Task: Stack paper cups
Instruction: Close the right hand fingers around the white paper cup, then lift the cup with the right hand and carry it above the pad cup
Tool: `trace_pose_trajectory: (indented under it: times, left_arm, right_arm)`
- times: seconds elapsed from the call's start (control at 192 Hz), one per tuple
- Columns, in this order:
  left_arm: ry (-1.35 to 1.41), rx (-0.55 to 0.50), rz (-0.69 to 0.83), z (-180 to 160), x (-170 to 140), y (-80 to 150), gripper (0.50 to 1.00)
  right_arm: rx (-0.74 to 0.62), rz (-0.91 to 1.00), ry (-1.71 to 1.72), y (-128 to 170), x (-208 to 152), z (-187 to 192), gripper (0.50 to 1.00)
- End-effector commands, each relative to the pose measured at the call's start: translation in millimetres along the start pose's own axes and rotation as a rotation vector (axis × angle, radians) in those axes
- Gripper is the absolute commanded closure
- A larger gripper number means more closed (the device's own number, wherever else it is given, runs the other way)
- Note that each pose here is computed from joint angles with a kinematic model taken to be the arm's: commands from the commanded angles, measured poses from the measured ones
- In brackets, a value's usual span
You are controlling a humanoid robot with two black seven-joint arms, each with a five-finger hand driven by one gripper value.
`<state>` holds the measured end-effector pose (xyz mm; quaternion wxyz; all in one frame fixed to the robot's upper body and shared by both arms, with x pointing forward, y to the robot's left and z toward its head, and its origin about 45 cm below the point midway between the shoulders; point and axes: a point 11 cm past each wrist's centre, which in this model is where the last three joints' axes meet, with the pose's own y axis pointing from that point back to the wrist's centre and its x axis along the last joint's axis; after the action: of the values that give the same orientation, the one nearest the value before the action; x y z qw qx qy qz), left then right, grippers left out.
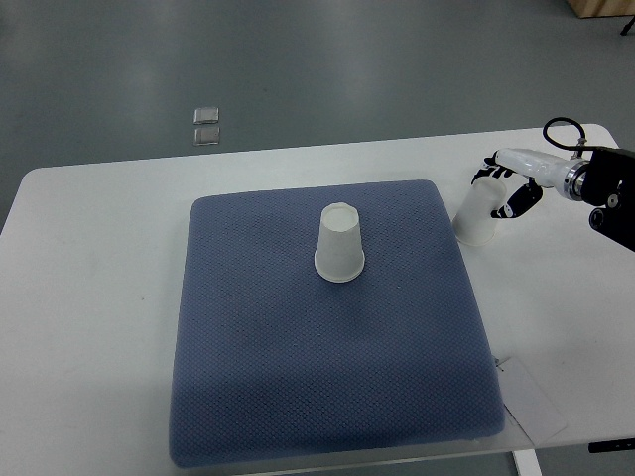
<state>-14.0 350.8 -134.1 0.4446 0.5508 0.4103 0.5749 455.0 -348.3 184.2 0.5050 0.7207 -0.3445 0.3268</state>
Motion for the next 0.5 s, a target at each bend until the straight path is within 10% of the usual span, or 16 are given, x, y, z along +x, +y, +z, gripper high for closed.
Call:
trace_pose_trajectory:
  times: [0.0,0.296,0.494]
  left_arm:
    - [0.000,0.000,0.000,0,0,0,0.500]
    - [0.000,0.000,-0.001,0,0,0,0.500]
    - [0.000,0.000,0.000,0,0,0,0.500]
  right_arm:
    - [-0.004,0.001,0.002,1,2,2,1.000]
    - [0.024,0.098,0.009,20,59,-1,1.000]
    - [0.206,0.177,0.070,40,123,-70,1.000]
